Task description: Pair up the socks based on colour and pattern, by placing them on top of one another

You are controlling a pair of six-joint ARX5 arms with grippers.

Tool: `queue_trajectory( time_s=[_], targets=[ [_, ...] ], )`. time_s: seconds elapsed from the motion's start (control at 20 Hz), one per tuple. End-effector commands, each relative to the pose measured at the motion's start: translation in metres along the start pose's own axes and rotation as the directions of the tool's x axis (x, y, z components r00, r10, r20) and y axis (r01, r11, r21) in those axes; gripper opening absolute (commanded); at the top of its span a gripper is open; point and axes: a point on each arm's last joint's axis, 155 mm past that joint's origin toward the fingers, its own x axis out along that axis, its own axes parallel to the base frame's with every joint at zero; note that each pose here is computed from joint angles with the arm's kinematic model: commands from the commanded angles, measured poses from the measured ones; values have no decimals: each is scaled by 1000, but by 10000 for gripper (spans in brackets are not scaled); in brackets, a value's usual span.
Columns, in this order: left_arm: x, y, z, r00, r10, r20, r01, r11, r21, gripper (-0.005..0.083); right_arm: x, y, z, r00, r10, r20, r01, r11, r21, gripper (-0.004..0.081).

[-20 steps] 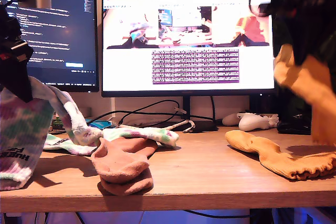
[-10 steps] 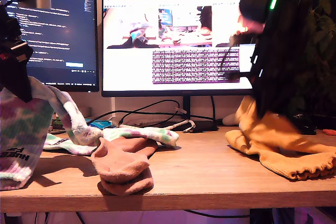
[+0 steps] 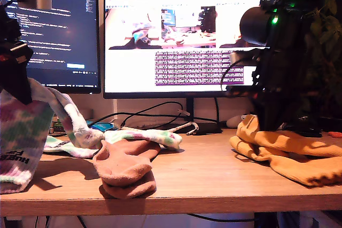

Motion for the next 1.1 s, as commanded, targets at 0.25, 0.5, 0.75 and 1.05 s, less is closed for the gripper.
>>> queue_trajectory(
  time_s=[0.25,0.5,0.75,1.05],
  targets=[
    [-5,2,8,999,11,31,-11,1000,2,-24,-76,-8,-7,998,-14,65,10,998,66,-11],
    [-5,2,8,999,10,31,-10,1000,1,-24,-118,-6,-21,996,-8,92,-2,993,114,-11],
    [-5,-1,9,999,-7,38,7,1000,1,-24,-151,-15,-36,992,-54,117,35,987,156,-11],
    [-5,-1,9,999,-7,37,7,1000,1,-24,-169,-8,-39,986,-39,160,12,987,163,-11]
  ],
)
